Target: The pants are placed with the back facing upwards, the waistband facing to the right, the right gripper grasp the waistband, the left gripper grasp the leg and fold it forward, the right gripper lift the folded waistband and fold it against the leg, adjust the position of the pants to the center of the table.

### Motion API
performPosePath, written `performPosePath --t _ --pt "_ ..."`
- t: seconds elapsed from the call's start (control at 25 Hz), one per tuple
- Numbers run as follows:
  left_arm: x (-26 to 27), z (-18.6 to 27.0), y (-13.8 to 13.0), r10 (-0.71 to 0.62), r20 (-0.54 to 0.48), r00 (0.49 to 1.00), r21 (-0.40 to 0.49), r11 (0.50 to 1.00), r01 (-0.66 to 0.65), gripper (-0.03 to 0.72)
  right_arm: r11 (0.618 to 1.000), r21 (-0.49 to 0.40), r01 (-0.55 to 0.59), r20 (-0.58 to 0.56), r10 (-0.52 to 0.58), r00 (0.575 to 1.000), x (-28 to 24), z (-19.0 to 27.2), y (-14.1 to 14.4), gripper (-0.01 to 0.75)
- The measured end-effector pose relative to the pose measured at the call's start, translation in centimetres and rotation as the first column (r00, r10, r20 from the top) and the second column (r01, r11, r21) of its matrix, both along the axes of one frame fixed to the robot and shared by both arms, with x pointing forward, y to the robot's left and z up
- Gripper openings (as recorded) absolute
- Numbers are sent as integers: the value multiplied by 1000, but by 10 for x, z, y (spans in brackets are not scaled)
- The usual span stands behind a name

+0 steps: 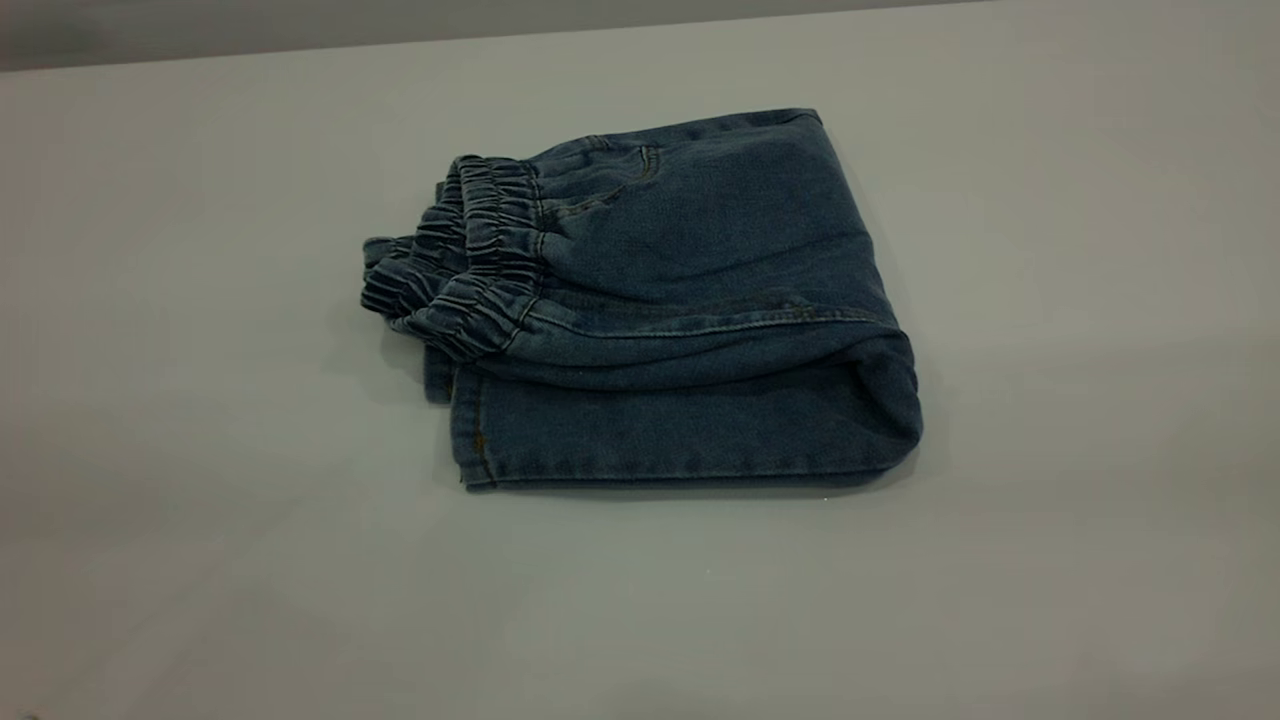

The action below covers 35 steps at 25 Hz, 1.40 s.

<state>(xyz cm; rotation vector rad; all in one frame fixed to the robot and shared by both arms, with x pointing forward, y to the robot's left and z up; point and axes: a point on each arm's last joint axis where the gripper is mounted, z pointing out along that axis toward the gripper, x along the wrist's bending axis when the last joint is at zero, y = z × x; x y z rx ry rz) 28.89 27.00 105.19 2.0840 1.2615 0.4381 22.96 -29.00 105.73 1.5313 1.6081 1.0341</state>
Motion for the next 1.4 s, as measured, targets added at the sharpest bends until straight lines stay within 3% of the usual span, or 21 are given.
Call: performPosePath --t 0.32,1.08,1.4 --pt "-3 -10 6 5 -53 999 88 996 0 239 1000 0 29 0 -29 1000 0 0 0 167" --pt "-22 -3 13 9 95 995 16 1000 -10 239 1000 0 29 1 -29 1000 0 0 0 191" --pt "-34 0 22 222 188 957 -23 975 -222 240 1000 0 29 1 -29 1000 0 0 0 193"
